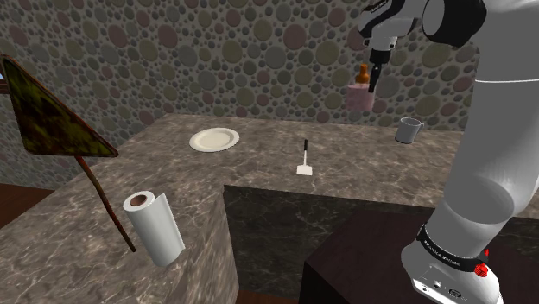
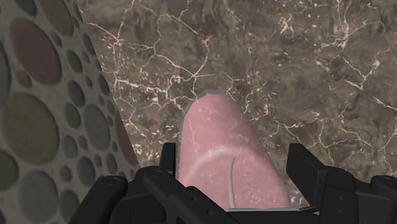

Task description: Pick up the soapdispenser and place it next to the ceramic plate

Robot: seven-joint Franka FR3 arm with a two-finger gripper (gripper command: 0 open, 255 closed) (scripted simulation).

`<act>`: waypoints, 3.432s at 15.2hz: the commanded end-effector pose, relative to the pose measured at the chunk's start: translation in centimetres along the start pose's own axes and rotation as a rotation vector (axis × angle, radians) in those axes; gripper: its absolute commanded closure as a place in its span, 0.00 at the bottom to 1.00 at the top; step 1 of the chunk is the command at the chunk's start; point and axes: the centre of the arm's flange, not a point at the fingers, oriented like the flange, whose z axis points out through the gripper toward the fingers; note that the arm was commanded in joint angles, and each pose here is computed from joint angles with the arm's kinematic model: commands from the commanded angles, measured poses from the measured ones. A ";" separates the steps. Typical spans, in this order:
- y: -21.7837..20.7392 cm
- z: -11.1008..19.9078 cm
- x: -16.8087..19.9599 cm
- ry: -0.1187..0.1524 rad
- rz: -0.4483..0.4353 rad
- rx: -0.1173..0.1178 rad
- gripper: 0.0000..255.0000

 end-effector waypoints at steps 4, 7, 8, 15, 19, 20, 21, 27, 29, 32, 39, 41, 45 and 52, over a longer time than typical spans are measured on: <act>0.2 -2.6 0.0 0.000 0.000 0.000 1.00; 0.3 -4.2 0.0 0.000 0.000 0.000 1.00; 0.3 -4.7 0.0 0.000 0.000 0.000 1.00; 0.4 -8.4 0.0 0.000 0.000 0.000 1.00; 0.5 -10.5 0.0 0.000 0.000 0.000 1.00; 0.5 -11.1 0.0 0.000 0.000 0.000 1.00; 0.5 -11.6 0.0 0.000 0.000 0.000 1.00; -4.2 -10.5 4.3 0.000 0.000 0.000 1.00; -6.1 -9.8 6.0 0.000 0.000 0.000 1.00; -9.0 -8.9 8.6 0.000 0.000 0.000 1.00; -15.7 -6.8 14.6 0.000 0.000 0.000 1.00; -17.6 -6.2 16.3 0.000 0.000 0.000 1.00; -21.5 -5.0 19.7 0.000 0.000 0.000 1.00; -28.2 -2.8 25.7 0.000 0.000 0.000 1.00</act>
